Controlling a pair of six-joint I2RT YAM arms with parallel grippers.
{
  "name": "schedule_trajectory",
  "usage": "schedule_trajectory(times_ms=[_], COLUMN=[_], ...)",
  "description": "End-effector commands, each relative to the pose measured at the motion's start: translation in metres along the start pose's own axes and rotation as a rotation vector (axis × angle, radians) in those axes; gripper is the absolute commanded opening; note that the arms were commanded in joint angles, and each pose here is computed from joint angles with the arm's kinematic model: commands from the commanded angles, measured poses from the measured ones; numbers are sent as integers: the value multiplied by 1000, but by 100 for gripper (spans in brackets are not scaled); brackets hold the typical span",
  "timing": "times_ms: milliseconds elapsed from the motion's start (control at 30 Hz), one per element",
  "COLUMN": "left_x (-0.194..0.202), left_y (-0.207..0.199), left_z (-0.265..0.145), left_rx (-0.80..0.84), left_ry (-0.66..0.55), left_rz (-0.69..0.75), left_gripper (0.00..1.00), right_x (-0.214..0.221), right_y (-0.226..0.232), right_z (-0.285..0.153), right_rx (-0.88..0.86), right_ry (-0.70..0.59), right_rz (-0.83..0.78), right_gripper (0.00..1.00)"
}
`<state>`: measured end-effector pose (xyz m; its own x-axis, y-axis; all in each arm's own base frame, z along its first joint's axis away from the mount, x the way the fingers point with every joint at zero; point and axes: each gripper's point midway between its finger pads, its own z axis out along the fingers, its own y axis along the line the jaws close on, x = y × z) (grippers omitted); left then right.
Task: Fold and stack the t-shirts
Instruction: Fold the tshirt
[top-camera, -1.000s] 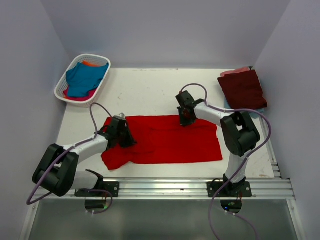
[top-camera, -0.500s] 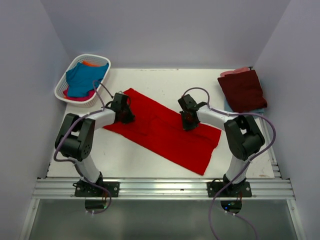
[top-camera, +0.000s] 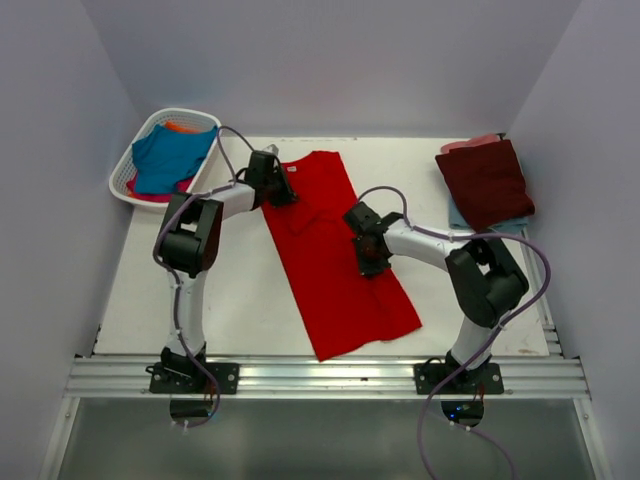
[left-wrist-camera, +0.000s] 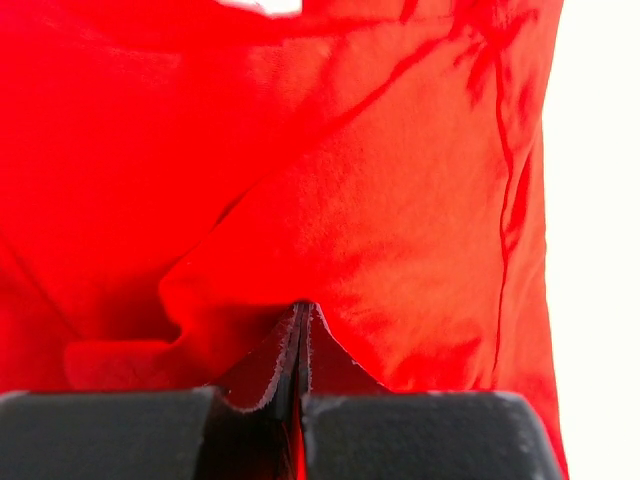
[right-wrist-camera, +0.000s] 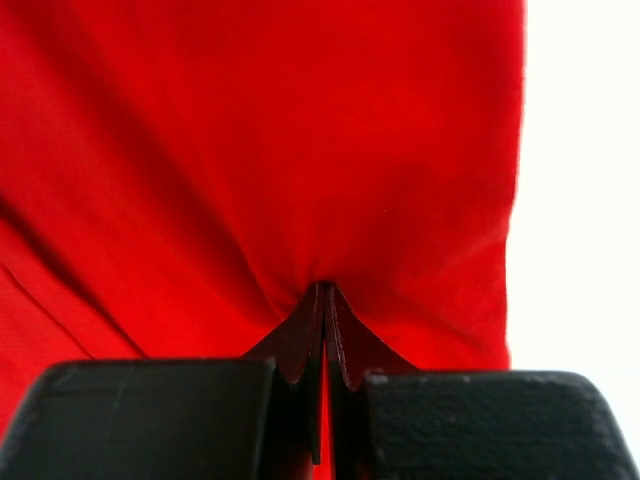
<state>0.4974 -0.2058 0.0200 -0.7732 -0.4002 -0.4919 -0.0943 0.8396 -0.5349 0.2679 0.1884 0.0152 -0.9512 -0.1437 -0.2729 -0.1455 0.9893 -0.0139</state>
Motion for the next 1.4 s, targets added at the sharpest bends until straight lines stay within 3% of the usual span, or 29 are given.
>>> schedule_trajectory(times_ms=[0, 267, 667, 733, 833, 967, 1033, 1067, 1100, 1167, 1200, 1233, 1367], left_x=[12, -4, -30, -23, -51, -83, -66, -72, -51, -48, -25, -23, 48], left_y=[11, -7, -42, -48, -81, -120, -106, -115, -98, -102, -84, -87, -50], left_z=[36, 70, 79, 72, 33, -50, -64, -90, -90, -118, -117, -134, -151], left_rx=[8, 102, 261, 306, 379, 393, 347, 353, 311, 307, 275, 284, 182], left_ry=[80, 79, 54, 73, -29, -182, -177, -220, -196, -237, -193, -209, -91], left_rz=[82, 117, 177, 182, 248, 328, 314, 327, 323, 337, 323, 301, 287], left_gripper=[0, 0, 0, 0, 0, 0, 9, 25, 34, 51, 52, 54, 54], right_x=[5, -11, -26, -28, -35, -36, -35, -33, -37, -28, -29, -26, -14], right_y=[13, 37, 45, 44, 42, 35, 29, 27, 25, 18, 16, 10, -20], right_z=[-14, -23, -31, -34, -45, -61, -66, -67, -73, -70, -72, -70, -59], right_rx=[-26, -69, -90, -87, -102, -115, -118, -118, -123, -111, -112, -90, -43], right_ry=[3, -37, -81, -100, -151, -223, -261, -272, -312, -315, -332, -332, -288], right_rz=[32, 42, 55, 53, 59, 67, 64, 66, 71, 67, 68, 70, 143], right_gripper=[0, 0, 0, 0, 0, 0, 0, 0, 8, 27, 42, 49, 67])
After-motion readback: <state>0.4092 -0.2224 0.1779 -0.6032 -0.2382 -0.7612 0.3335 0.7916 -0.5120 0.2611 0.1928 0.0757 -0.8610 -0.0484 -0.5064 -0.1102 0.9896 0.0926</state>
